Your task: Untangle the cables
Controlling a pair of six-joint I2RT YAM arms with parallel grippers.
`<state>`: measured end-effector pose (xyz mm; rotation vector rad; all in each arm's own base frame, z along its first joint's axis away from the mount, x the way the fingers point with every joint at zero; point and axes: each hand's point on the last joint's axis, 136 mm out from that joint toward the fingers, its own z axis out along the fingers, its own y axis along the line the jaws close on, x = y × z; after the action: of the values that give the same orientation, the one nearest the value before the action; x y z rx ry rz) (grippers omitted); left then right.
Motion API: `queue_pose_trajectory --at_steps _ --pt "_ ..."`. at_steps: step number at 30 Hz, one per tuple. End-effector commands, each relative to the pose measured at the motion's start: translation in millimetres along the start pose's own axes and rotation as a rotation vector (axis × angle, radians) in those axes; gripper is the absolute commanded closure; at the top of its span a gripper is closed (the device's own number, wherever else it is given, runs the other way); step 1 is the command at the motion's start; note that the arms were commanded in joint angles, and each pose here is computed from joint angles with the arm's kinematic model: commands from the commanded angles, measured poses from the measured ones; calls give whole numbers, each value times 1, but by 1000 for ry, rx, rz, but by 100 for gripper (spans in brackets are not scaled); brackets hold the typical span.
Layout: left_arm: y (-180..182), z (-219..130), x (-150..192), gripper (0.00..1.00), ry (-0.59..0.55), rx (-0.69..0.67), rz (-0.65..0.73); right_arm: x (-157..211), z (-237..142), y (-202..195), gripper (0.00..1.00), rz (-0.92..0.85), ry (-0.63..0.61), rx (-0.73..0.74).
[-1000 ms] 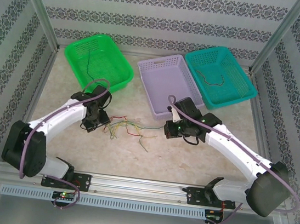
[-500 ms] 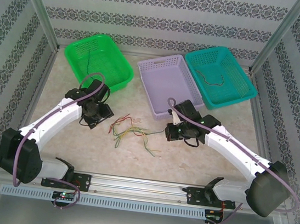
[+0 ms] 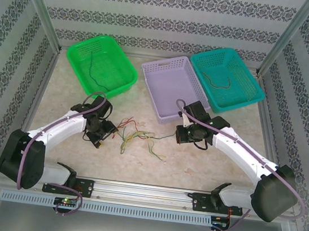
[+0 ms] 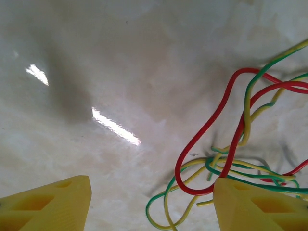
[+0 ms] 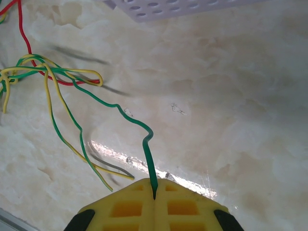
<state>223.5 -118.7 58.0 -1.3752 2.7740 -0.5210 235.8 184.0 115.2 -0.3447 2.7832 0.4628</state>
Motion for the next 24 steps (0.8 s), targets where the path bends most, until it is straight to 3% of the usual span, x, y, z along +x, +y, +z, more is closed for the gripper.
queue_pose_trajectory --at_steps 1,8,15,21,24 --pt "-28 -11 0 33 6 133 -47 4 2 -9 100 -5 21 36" --pt "-28 -4 9 37 53 154 11 0 2 -15 100 26 16 40" --pt "-17 3 4 48 49 19 160 -5 4 -16 100 52 12 28" --pt "-14 13 -6 65 28 -52 232 -4 5 -22 100 67 16 46" --pt "-6 14 -14 81 -7 -109 267 -4 3 -30 100 83 11 74"
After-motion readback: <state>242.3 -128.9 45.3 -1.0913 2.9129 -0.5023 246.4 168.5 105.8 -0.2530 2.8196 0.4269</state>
